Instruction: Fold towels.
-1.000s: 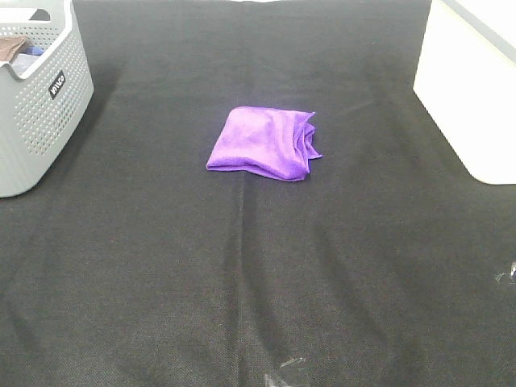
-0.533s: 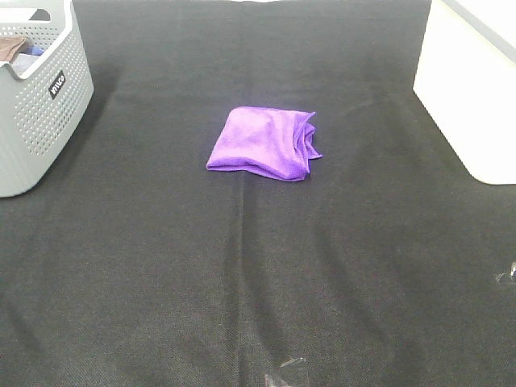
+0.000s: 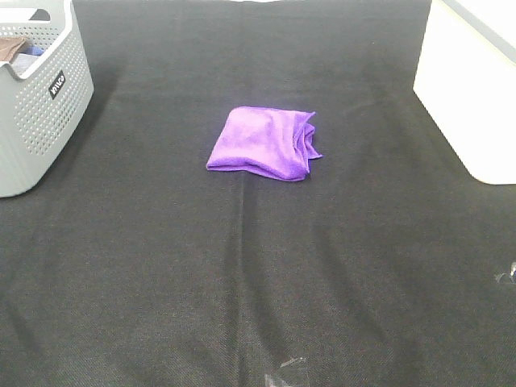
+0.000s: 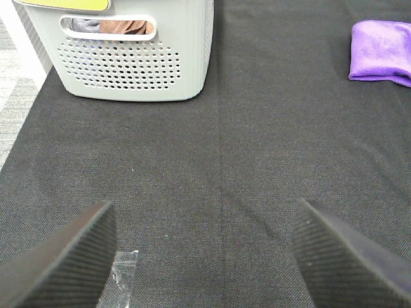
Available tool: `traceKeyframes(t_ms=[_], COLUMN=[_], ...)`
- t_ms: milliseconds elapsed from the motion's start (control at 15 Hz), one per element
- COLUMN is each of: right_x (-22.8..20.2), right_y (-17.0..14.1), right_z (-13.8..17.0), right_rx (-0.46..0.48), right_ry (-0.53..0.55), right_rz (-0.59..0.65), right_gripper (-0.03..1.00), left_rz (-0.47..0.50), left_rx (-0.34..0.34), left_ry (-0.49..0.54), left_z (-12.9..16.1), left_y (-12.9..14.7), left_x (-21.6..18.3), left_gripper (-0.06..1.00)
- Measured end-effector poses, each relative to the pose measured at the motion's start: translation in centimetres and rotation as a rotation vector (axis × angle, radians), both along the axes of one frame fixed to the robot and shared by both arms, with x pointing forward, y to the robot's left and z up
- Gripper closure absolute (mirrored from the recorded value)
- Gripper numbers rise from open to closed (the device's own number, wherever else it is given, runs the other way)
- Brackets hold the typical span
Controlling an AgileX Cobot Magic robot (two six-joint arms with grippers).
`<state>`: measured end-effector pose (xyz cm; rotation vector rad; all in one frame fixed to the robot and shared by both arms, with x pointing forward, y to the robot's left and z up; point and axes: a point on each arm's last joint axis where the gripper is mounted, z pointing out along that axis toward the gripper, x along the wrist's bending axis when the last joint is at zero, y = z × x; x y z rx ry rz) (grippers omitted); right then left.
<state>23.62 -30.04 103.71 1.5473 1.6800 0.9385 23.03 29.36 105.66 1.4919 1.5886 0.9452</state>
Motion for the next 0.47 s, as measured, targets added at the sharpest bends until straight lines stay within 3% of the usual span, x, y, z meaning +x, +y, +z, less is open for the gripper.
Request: traceKeyframes(t_ms=[467], right_x=[0.00], right_y=[0.00], right_z=[0.00], right_rx=[0.000], right_ry=[0.000], right_rz=[0.000], right_gripper=[0.30], left_rz=[-0.001], left_rx=[-0.002], left_ry=[-0.001], left_z=[0.01], left_y=[-0.02], left_x=[0.01], left_gripper=[0.24])
